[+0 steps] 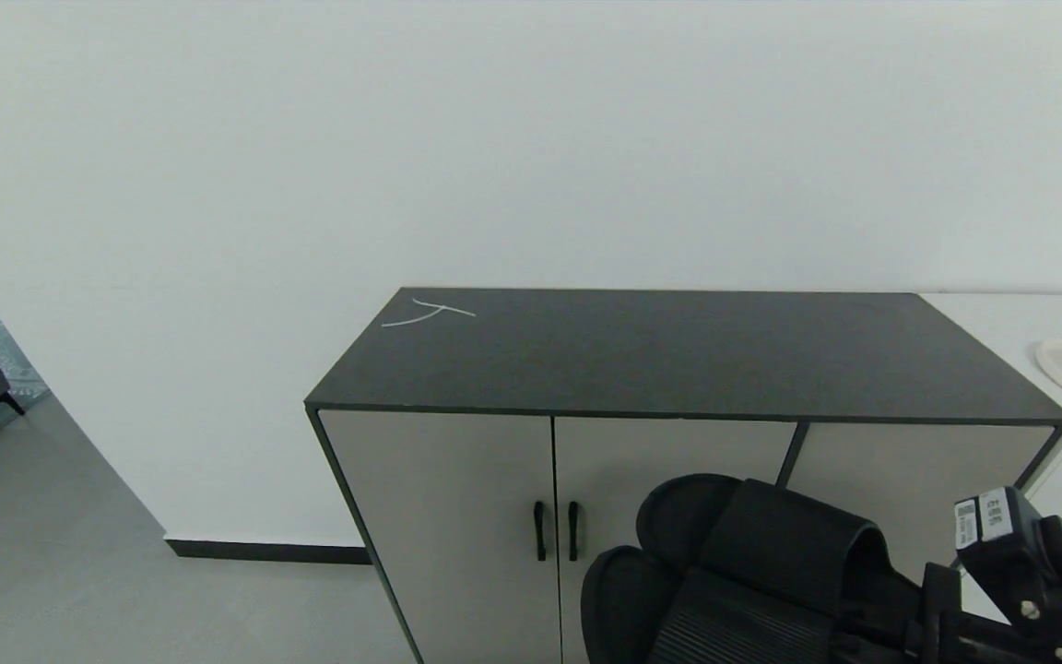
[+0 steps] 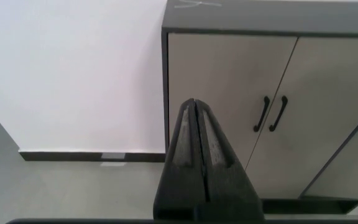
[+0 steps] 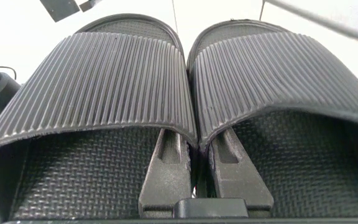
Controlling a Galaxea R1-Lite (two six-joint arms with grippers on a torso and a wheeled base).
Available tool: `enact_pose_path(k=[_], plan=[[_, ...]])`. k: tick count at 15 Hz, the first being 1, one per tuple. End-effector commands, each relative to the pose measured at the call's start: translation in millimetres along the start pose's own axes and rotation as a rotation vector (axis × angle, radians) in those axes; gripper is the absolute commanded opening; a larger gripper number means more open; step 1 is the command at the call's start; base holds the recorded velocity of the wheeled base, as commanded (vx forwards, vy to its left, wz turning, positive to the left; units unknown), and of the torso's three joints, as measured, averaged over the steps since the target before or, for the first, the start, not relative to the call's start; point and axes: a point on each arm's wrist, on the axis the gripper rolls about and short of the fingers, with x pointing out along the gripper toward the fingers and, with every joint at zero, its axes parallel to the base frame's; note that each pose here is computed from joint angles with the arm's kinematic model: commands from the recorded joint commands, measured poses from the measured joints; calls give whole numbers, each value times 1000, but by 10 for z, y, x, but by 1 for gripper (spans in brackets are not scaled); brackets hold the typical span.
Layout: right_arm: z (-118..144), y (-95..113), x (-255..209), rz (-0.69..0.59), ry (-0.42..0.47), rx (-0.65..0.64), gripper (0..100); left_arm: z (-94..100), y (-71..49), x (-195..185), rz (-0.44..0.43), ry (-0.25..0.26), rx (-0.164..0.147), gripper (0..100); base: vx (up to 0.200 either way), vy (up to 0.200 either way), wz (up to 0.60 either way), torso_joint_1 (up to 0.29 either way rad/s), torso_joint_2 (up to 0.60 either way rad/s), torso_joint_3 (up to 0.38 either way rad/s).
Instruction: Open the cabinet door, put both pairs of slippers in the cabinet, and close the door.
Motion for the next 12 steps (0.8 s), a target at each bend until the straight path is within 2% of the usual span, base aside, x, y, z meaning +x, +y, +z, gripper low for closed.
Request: enact_pose_path(k=[1, 12], plan=[[-1, 1, 0, 0, 0, 0, 0, 0, 0, 0, -1, 0, 1, 0, 0, 0, 0, -242, 544, 290], [-44, -3, -18, -1, 15, 0, 0, 0, 0, 0, 0, 0, -4, 0, 0, 0, 0, -240, 532, 294]])
